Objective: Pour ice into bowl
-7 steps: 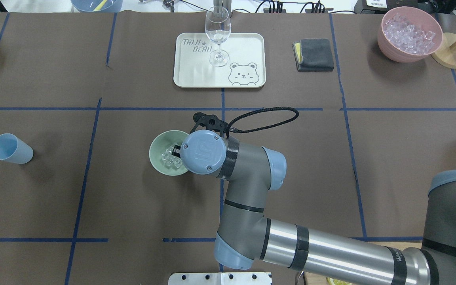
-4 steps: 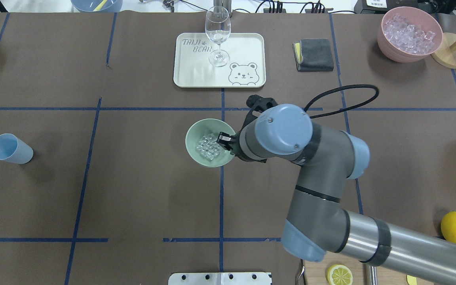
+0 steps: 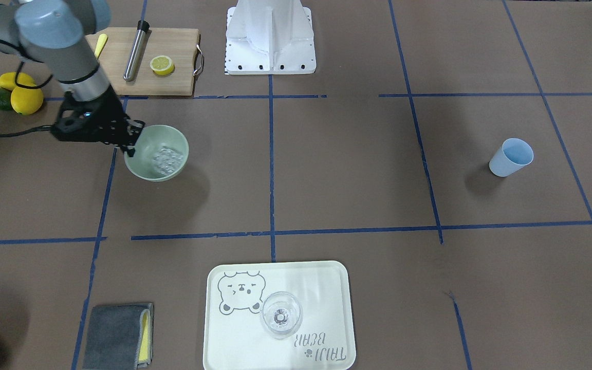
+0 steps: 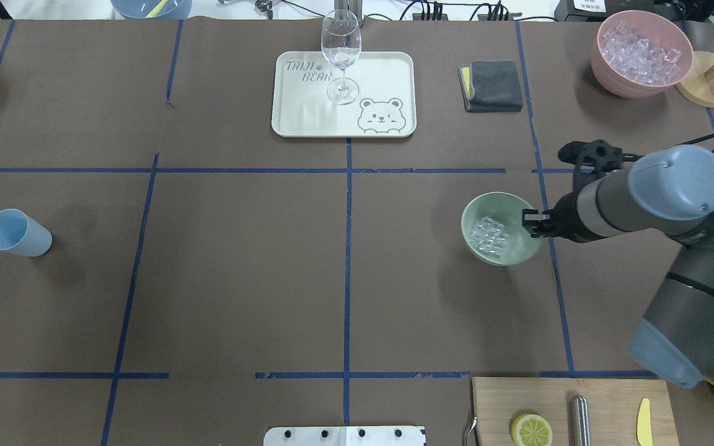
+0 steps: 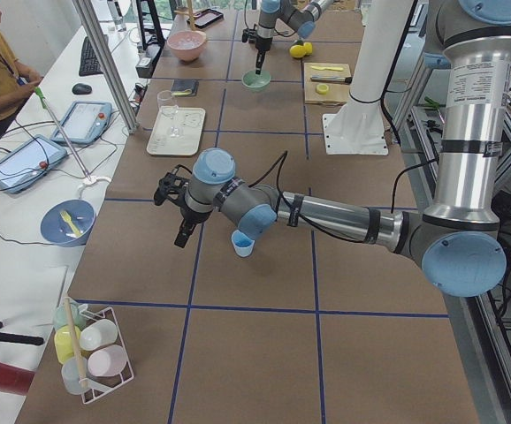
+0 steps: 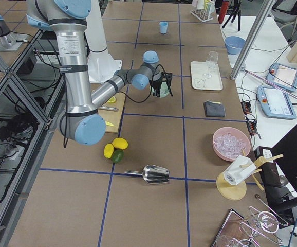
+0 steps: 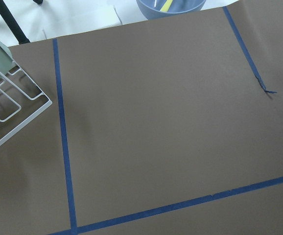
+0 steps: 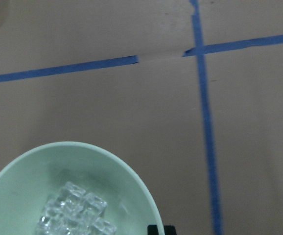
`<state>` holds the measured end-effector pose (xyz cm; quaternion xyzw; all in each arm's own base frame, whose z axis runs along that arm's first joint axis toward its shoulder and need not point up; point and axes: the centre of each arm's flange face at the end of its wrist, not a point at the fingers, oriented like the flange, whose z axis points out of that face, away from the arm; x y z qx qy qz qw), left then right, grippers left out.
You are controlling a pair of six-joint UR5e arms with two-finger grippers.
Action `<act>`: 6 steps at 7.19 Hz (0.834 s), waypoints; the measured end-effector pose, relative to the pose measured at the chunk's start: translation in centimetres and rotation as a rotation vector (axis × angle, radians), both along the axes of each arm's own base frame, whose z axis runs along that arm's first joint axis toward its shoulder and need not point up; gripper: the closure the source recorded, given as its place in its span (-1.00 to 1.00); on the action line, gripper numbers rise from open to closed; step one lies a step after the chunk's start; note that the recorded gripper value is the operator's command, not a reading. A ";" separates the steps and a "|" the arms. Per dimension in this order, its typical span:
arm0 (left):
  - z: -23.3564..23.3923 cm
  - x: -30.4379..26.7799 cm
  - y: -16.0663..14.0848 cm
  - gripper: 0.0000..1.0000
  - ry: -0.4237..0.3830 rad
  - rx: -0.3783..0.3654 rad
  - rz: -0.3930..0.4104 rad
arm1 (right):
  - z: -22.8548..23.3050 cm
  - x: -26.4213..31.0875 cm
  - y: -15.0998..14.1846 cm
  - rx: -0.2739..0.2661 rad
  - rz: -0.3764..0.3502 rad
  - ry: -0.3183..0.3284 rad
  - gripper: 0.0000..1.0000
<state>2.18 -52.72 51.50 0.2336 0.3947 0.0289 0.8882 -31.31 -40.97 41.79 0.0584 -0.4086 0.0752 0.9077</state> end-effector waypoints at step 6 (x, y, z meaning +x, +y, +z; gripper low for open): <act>-0.8 -0.1 0.2 -1.00 0.002 0.019 -0.002 | 15.1 11.5 -0.5 0.050 -0.056 0.018 1.00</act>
